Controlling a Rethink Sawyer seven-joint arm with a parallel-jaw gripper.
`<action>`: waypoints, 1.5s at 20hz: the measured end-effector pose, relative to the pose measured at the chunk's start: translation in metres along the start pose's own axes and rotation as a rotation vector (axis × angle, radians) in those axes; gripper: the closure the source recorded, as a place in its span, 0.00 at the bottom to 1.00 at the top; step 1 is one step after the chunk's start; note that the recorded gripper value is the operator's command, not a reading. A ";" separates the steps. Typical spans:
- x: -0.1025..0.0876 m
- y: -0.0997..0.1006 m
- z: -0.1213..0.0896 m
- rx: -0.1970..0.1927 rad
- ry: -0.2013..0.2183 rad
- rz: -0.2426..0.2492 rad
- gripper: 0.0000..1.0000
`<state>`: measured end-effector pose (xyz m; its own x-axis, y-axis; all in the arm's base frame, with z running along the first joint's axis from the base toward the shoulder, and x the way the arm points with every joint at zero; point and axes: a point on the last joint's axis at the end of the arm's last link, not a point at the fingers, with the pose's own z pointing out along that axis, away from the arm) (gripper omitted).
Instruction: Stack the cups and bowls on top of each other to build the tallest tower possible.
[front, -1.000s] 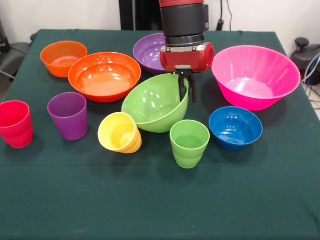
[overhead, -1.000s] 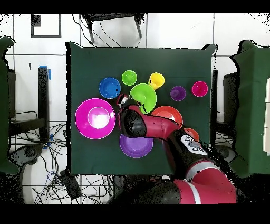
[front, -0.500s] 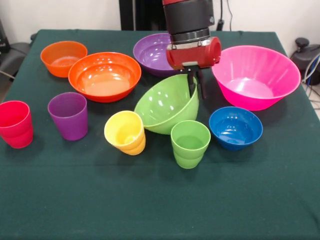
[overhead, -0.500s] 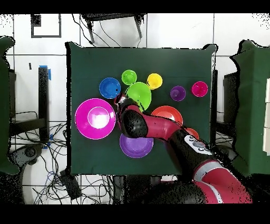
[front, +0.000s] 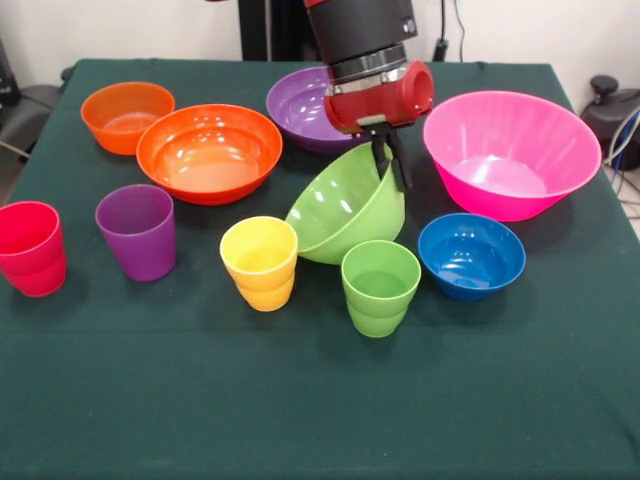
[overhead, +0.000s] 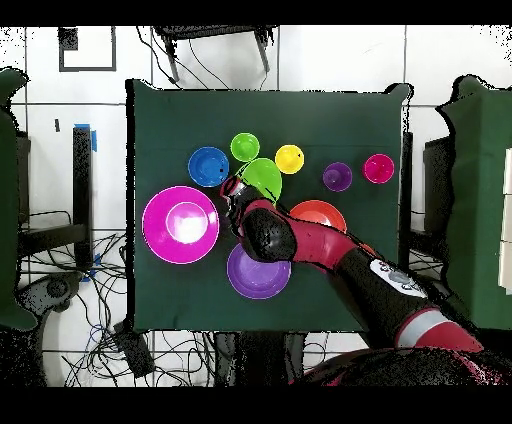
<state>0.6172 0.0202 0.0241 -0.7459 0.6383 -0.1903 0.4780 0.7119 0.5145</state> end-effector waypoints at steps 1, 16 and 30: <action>0.000 -0.001 -0.001 -0.008 0.005 0.006 1.00; 0.022 -0.024 -0.009 -0.107 0.065 0.023 1.00; 0.036 -0.057 -0.017 -0.248 0.095 0.109 1.00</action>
<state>0.5555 -0.0021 0.0023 -0.7417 0.6689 -0.0493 0.4387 0.5395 0.7187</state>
